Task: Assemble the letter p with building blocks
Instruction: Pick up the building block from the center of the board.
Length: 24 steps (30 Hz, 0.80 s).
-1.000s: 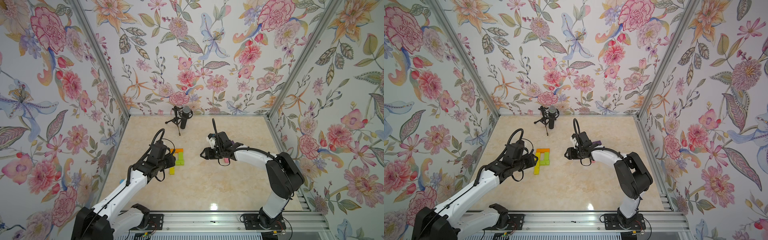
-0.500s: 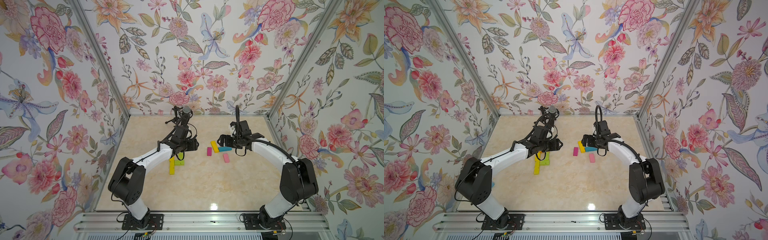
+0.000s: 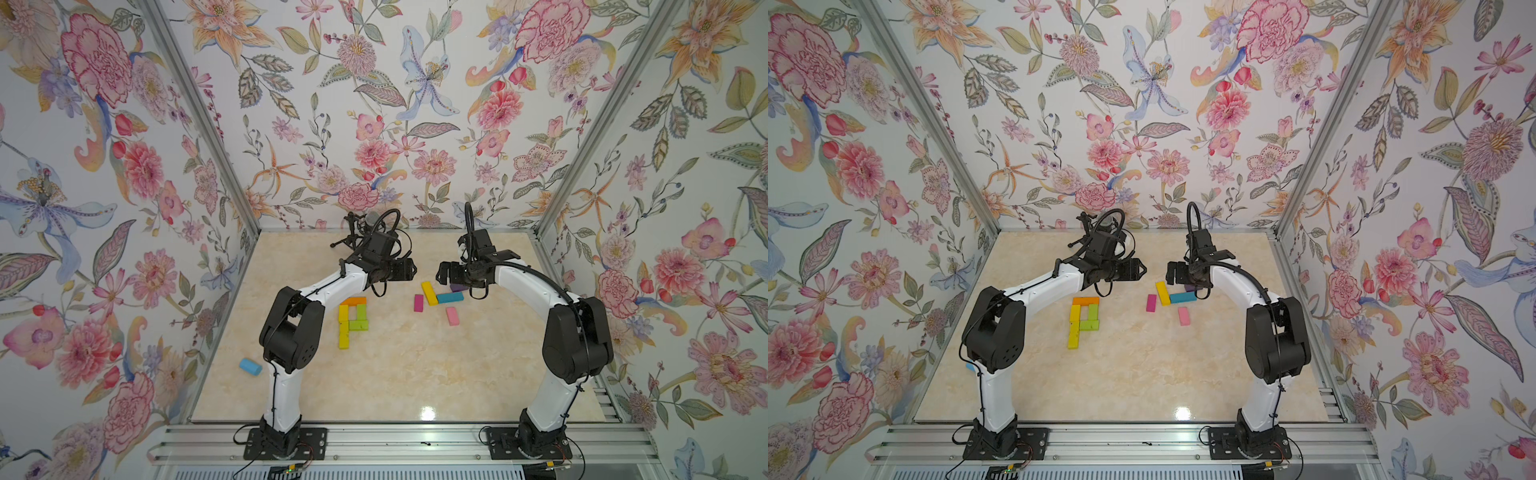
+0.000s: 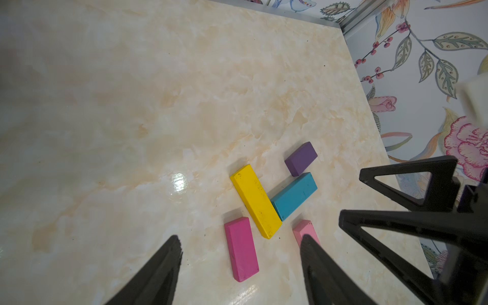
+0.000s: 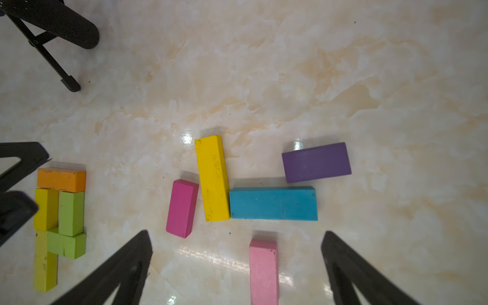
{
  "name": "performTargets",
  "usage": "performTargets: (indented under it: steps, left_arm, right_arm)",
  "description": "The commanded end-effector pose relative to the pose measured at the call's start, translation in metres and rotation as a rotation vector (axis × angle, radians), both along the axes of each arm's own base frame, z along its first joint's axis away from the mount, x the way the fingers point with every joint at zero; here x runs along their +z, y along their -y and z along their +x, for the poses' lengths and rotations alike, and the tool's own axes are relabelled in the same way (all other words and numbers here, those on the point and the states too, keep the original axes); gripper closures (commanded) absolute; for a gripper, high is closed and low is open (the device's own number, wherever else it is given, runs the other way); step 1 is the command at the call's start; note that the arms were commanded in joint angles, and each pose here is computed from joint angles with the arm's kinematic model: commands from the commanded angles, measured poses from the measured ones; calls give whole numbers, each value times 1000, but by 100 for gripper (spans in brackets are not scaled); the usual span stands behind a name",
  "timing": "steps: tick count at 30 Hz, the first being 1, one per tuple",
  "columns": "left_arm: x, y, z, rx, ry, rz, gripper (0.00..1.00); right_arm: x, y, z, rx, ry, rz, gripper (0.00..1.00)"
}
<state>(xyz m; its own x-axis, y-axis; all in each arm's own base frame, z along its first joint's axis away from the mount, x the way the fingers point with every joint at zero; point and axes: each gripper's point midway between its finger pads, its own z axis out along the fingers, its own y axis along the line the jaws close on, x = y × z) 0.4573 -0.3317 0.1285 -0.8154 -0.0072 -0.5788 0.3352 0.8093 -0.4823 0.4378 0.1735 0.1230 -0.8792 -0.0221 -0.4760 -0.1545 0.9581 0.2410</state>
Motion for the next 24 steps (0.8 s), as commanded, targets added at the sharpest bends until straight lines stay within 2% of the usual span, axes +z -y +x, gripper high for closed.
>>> performTargets:
  steps: [1, 6, 11, 15, 24]
  left_arm:
    - [-11, 15, 1, -38, -35, -18, 26]
    - [-20, 12, 2, -11, -58, -13, 28]
    - [-10, 0, 1, 28, -34, -37, 29]
    - [-6, 0, -2, 21, -32, -43, 29]
    - [7, -11, -16, 35, -4, -62, 30]
  right_arm:
    - [-12, -14, 2, 113, -30, -53, 3]
    - [-28, -14, 11, 121, -55, -104, 8]
    - [-41, -14, 8, 152, -87, -149, 9]
    - [-47, -12, 7, 193, -99, -233, 9]
    - [-62, -25, 10, 262, -135, -291, 10]
